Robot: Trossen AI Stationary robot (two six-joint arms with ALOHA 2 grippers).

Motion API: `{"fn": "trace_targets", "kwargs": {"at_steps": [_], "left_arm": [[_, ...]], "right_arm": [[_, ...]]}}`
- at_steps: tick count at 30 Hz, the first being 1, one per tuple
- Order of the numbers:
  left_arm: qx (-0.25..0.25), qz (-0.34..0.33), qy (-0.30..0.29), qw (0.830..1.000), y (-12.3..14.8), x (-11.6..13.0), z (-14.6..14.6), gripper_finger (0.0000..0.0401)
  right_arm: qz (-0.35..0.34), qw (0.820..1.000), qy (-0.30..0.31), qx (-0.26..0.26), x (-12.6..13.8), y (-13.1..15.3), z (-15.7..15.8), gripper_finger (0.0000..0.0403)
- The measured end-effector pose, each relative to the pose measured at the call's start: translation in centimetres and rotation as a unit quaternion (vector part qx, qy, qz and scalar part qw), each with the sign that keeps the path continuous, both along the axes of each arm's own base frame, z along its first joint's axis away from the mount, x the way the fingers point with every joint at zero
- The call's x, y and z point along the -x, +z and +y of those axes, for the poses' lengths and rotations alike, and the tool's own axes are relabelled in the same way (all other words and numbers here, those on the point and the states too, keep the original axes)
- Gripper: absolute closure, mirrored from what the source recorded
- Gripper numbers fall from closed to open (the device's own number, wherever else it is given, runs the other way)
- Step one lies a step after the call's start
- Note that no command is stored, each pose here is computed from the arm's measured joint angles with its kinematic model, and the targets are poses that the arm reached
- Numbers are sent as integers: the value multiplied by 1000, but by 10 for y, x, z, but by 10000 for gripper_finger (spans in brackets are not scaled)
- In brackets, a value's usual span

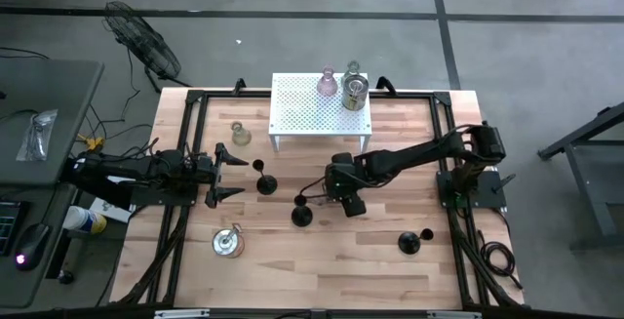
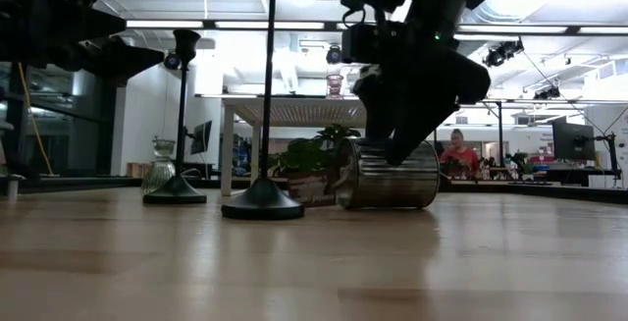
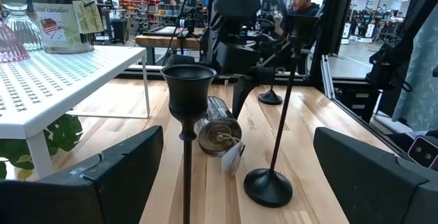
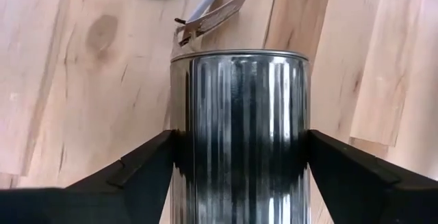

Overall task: Pick & Place candle stick holders
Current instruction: Put the brown scented candle on the shelf aligned with the other scented candle

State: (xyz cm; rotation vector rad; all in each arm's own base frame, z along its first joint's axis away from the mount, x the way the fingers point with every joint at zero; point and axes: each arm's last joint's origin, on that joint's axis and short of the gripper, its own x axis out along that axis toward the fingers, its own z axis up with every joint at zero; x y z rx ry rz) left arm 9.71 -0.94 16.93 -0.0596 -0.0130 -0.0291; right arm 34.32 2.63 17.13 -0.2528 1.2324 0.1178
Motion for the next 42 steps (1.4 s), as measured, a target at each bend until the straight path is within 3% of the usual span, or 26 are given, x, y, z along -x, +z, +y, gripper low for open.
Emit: {"fn": "trace_targets", "kwargs": {"at_steps": [8, 13, 28, 38, 42], "left_arm": [[0, 0, 0, 1000, 0, 0, 0, 29], [0, 0, 0, 1000, 0, 0, 0, 29], [0, 0, 0, 1000, 0, 0, 0, 29], [0, 0, 0, 1000, 0, 0, 0, 29], [0, 0, 0, 1000, 0, 0, 0, 29]], "right_arm": [[10, 999, -6, -48, 6, 7, 3, 140], [15, 999, -2, -47, 6, 7, 3, 133], [53, 997, -6, -56, 23, -30, 3, 7], [39, 997, 1, -65, 20, -36, 4, 61], [35, 997, 0, -61, 20, -36, 4, 56]]}}
